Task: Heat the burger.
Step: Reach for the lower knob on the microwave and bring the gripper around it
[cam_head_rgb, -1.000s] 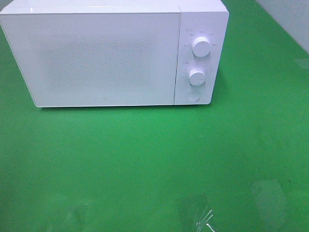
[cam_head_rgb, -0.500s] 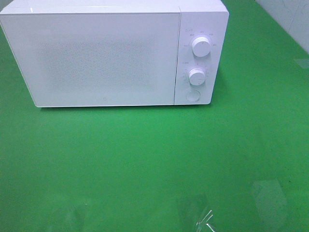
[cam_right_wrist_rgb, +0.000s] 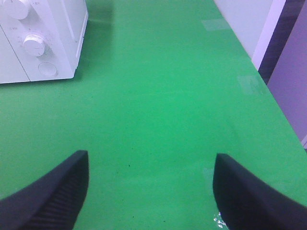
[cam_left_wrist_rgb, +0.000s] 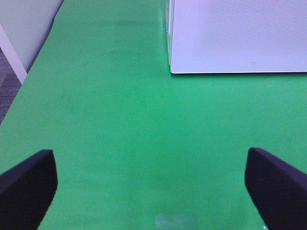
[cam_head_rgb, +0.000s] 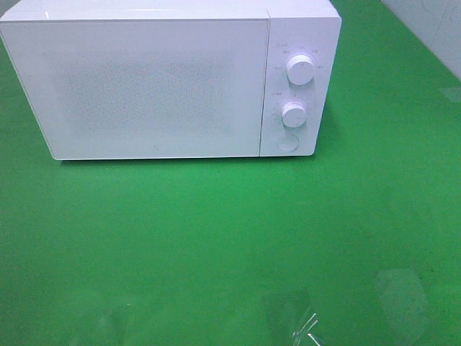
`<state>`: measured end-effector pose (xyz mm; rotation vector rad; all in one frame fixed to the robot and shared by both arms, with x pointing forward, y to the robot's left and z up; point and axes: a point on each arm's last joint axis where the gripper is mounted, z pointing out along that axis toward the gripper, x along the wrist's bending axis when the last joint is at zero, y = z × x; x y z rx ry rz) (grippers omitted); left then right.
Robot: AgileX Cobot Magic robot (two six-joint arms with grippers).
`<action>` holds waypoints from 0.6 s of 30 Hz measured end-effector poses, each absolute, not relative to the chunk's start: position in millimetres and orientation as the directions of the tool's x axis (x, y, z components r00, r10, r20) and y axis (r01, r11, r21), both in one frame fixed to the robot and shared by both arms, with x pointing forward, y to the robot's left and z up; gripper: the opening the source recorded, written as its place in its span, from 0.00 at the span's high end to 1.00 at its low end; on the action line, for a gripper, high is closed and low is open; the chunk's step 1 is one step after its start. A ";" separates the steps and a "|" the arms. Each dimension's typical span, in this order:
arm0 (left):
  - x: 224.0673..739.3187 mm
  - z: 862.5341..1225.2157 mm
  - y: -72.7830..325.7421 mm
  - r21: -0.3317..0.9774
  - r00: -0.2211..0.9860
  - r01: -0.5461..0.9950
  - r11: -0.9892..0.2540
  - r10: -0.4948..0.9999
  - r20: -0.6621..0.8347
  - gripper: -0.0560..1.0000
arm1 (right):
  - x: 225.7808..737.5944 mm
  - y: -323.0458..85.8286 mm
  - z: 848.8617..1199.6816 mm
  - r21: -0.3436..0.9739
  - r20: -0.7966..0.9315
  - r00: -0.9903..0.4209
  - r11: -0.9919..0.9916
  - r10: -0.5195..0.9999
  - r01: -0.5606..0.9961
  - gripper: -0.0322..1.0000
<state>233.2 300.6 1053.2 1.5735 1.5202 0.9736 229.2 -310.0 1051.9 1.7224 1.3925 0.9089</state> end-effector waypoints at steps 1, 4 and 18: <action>233.2 1053.2 300.6 0.894 0.015 0.447 -0.035 0.999 0.032 0.01 | 229.2 -310.0 1051.9 0.872 0.078 0.164 -0.147 0.983 0.467 0.29; 233.2 1053.2 300.6 0.894 0.015 0.447 -0.035 0.999 0.032 0.01 | 229.2 -310.0 1051.9 0.872 0.078 0.164 -0.147 0.983 0.467 0.29; 233.2 1053.2 300.6 0.894 0.015 0.447 -0.035 0.999 0.032 0.02 | 229.2 -310.0 1051.9 0.872 0.078 0.164 -0.147 0.983 0.467 0.29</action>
